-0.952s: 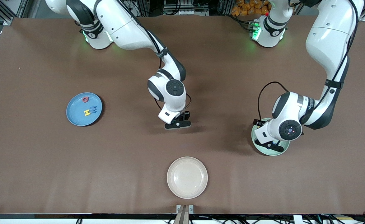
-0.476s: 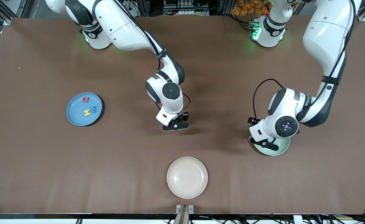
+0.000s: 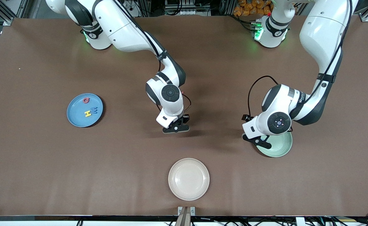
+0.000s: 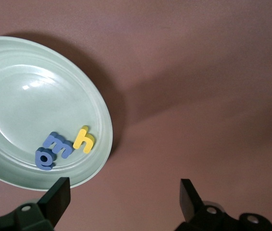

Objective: Sort uppercase to blue plate, lowercase to green plate
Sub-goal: 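Grasp the cyan B with the right gripper while the left gripper lifts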

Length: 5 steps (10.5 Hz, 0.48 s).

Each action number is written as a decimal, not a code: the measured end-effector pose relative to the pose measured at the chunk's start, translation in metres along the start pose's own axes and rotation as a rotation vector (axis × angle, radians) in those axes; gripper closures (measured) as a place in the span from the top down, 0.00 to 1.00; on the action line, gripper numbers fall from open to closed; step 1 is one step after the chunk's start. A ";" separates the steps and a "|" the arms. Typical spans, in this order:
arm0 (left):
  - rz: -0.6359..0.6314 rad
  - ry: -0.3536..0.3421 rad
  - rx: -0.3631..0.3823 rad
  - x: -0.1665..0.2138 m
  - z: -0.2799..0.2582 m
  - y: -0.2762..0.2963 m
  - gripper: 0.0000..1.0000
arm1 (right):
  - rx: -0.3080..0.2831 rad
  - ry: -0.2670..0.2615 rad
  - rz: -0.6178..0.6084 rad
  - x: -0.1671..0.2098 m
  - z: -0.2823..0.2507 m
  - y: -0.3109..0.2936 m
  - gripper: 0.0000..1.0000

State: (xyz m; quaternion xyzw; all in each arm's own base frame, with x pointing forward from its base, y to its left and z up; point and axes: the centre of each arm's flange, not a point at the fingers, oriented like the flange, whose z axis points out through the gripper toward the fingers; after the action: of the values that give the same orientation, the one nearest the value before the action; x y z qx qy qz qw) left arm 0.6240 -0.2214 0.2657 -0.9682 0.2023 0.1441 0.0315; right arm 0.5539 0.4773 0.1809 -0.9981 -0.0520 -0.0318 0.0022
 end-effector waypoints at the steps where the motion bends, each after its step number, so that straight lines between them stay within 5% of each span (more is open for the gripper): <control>1: 0.000 0.000 0.000 0.000 0.000 0.000 1.00 | 0.000 0.000 0.001 0.000 0.000 0.000 0.40; 5: -0.025 -0.011 -0.007 -0.002 -0.005 0.033 1.00 | 0.001 -0.014 -0.031 0.008 -0.001 0.012 0.40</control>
State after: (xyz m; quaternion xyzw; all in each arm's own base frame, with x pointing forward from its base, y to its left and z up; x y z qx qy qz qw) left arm 0.6102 -0.2516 0.2708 -0.9699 0.1896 0.1496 0.0311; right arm 0.5630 0.4662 0.1824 -0.9974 -0.0674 -0.0247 0.0019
